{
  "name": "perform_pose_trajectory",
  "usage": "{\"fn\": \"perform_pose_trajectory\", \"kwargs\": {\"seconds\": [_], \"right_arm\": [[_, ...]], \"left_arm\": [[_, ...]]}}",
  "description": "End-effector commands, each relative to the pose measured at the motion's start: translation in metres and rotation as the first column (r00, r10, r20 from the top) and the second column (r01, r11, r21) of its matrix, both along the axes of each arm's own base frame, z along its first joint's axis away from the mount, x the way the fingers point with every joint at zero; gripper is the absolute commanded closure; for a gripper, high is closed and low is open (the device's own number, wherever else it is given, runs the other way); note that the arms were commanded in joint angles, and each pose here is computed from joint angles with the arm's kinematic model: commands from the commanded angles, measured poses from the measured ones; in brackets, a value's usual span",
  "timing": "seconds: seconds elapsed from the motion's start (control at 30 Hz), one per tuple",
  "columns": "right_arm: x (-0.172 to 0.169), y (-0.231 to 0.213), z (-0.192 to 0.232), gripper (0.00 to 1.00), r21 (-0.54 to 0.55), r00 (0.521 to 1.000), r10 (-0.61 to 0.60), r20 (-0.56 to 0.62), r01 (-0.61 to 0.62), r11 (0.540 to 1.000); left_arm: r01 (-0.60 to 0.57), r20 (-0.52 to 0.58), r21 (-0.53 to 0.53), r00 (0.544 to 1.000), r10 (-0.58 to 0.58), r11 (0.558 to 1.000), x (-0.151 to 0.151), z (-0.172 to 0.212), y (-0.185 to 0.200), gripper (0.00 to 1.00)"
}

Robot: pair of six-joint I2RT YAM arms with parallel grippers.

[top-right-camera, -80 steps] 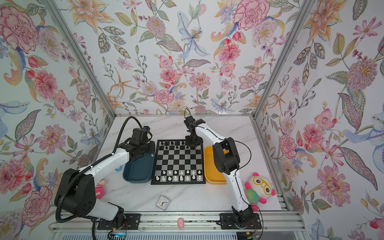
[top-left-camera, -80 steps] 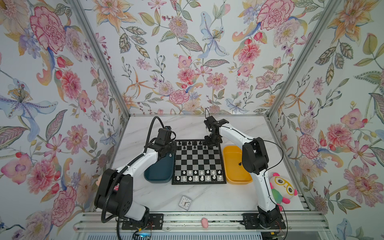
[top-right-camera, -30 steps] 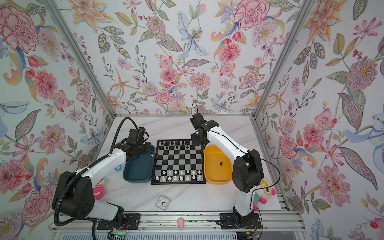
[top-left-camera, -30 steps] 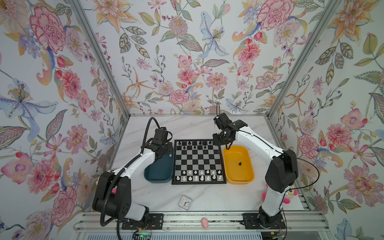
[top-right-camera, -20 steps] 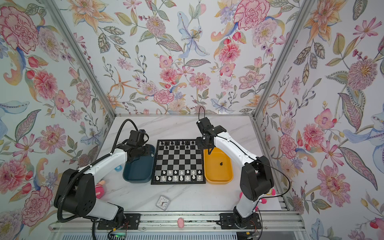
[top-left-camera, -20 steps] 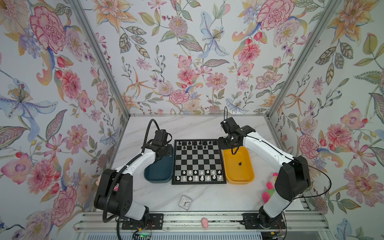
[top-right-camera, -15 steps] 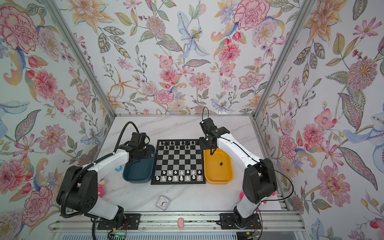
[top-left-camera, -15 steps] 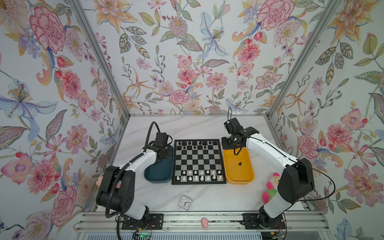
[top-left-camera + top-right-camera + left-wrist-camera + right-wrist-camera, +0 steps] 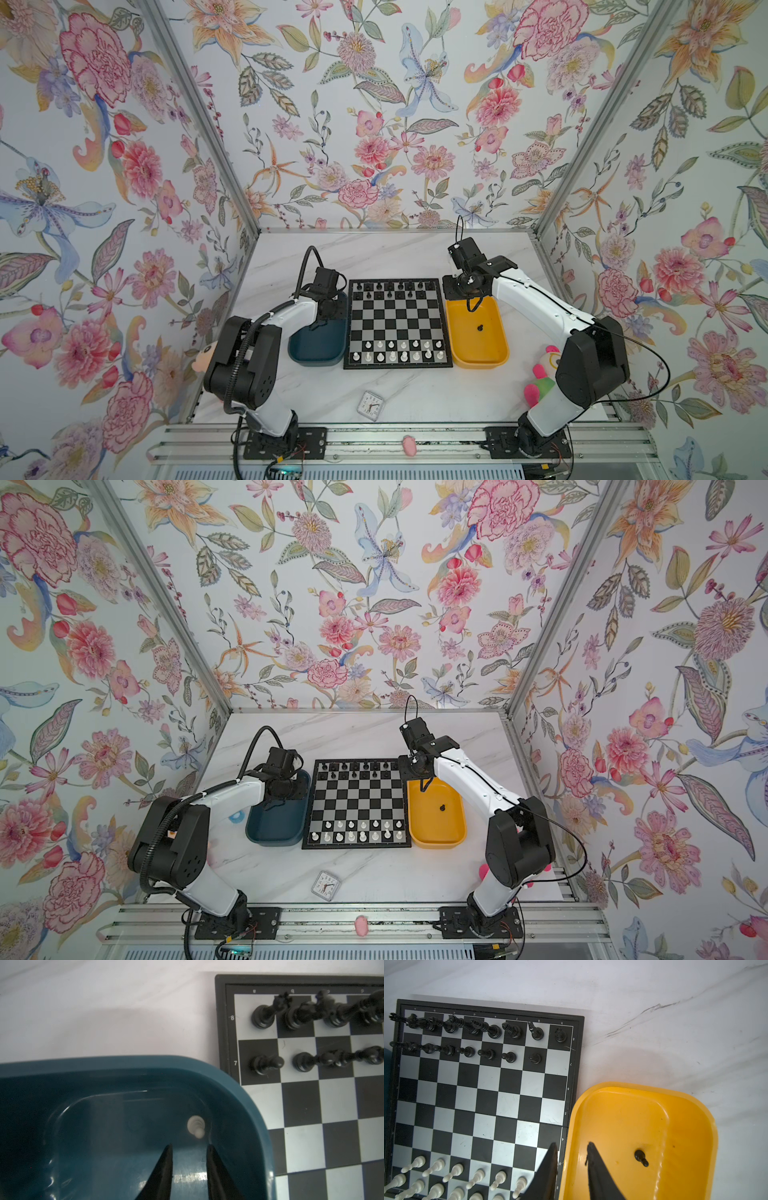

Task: Set up the chess pieces on the board
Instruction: 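Open the right gripper and lift it back toward the yellow tray, then close the left gripper on the white pawn in the teal tray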

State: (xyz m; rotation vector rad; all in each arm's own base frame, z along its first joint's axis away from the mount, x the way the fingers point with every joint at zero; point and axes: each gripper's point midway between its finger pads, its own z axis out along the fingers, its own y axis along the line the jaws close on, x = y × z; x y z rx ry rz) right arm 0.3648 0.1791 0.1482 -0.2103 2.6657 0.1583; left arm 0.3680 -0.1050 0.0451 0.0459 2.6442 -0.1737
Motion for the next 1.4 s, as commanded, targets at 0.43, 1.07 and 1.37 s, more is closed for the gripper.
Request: {"fn": "perform_pose_trajectory", "kwargs": {"seconds": [0.43,1.07,1.37], "right_arm": [[0.001,-0.002,0.001,0.73,0.021,1.000,-0.019,-0.001,0.019,1.000],[0.001,0.000,-0.002,0.73,0.024,1.000,-0.019,-0.009,0.019,1.000],[0.001,0.000,-0.003,0.73,0.024,1.000,-0.019,-0.012,0.020,1.000]], "left_arm": [[-0.019,-0.023,-0.013,1.000,0.019,1.000,0.007,-0.012,0.002,0.72],[-0.022,0.006,0.007,1.000,0.022,1.000,0.020,-0.005,0.002,0.73],[-0.015,-0.010,0.005,1.000,0.015,1.000,0.021,-0.010,0.001,0.75]]}}
